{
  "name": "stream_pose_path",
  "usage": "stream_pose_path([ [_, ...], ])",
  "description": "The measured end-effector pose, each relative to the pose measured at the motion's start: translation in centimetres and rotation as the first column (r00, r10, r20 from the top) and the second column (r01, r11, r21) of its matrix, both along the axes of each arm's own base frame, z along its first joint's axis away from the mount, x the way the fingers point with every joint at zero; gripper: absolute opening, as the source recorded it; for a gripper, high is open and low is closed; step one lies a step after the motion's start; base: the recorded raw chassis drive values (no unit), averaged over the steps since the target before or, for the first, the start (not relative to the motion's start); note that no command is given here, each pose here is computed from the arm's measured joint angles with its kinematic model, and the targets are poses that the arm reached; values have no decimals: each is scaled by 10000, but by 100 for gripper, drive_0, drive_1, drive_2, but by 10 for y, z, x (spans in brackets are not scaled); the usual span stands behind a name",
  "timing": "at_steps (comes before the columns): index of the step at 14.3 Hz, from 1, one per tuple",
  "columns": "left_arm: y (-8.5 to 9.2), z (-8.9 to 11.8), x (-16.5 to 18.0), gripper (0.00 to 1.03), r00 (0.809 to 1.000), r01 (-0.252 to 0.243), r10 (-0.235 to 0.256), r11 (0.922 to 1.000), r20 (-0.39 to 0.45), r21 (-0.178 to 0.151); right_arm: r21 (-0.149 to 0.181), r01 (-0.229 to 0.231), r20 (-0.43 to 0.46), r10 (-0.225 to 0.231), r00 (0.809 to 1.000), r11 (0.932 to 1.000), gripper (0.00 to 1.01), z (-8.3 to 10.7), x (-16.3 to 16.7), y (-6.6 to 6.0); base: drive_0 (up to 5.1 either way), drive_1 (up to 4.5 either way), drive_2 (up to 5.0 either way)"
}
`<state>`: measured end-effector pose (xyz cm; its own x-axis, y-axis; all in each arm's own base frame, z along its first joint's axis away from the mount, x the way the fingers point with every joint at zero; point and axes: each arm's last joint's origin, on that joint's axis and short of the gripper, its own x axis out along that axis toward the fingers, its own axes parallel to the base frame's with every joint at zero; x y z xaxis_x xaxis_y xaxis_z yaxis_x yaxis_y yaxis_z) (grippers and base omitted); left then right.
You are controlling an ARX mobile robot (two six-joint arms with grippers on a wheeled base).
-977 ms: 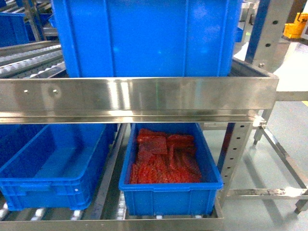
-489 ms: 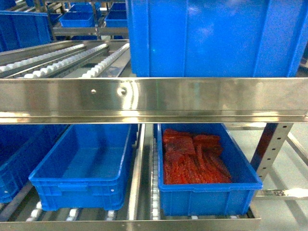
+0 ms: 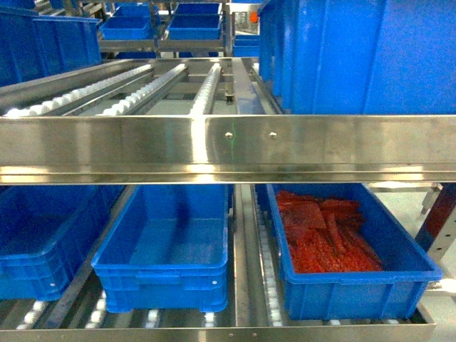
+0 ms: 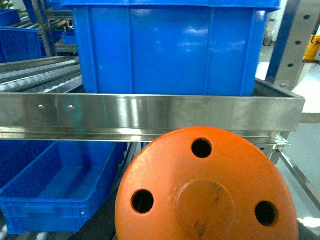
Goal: Sort blue parts and orange caps into right shelf containers
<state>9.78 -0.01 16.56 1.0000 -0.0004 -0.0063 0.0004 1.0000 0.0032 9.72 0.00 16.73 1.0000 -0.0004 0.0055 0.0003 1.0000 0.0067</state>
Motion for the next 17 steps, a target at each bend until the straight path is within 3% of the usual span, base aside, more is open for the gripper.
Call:
stream_pose_path([
  [17, 0, 0, 0, 43, 10000, 0, 0, 10000, -23, 0, 0, -4, -34, 4, 10000, 10000, 45, 0, 0, 0, -501, 240, 240],
])
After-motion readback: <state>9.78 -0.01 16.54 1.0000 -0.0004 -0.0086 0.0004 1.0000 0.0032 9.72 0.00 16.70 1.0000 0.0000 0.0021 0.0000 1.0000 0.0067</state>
